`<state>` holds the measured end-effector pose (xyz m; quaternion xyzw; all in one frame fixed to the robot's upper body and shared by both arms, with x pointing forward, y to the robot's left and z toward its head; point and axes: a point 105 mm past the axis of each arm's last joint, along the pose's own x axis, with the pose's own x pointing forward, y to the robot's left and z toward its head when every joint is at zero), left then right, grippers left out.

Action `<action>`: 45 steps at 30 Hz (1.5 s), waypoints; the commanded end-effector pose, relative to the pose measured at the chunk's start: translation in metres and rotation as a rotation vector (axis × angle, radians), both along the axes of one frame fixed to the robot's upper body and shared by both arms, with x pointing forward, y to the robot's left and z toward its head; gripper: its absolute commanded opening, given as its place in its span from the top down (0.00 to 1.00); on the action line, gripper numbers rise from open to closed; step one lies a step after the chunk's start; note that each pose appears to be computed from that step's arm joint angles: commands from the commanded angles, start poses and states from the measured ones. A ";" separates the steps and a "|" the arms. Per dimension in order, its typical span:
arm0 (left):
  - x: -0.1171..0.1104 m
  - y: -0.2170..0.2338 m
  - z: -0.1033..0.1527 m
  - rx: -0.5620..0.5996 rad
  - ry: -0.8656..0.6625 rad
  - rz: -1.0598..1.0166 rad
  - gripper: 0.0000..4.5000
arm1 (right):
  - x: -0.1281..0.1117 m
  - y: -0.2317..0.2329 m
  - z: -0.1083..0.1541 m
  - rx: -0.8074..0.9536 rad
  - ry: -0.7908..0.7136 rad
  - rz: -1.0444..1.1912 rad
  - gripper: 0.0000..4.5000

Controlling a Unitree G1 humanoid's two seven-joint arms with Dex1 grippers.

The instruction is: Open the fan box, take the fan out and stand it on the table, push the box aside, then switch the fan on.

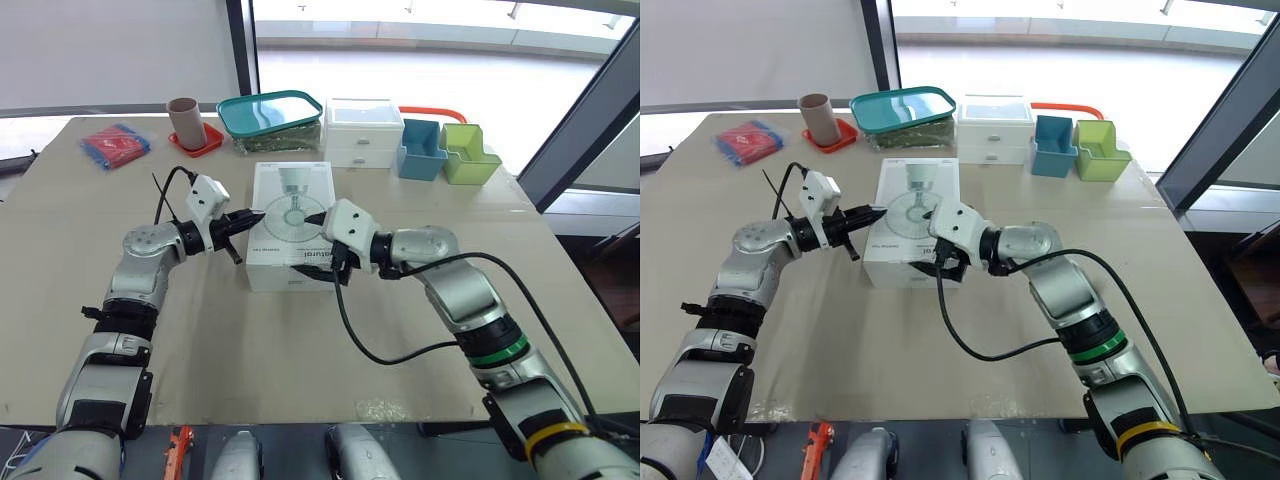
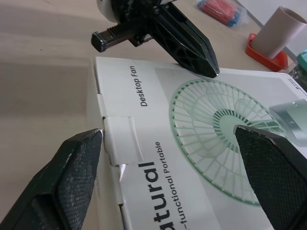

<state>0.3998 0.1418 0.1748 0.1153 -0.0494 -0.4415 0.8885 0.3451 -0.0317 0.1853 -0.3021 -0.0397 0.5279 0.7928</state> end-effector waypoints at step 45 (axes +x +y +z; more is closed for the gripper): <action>-0.007 -0.013 -0.002 0.016 -0.026 -0.031 0.99 | 0.043 -0.018 0.047 0.148 0.025 -0.304 0.00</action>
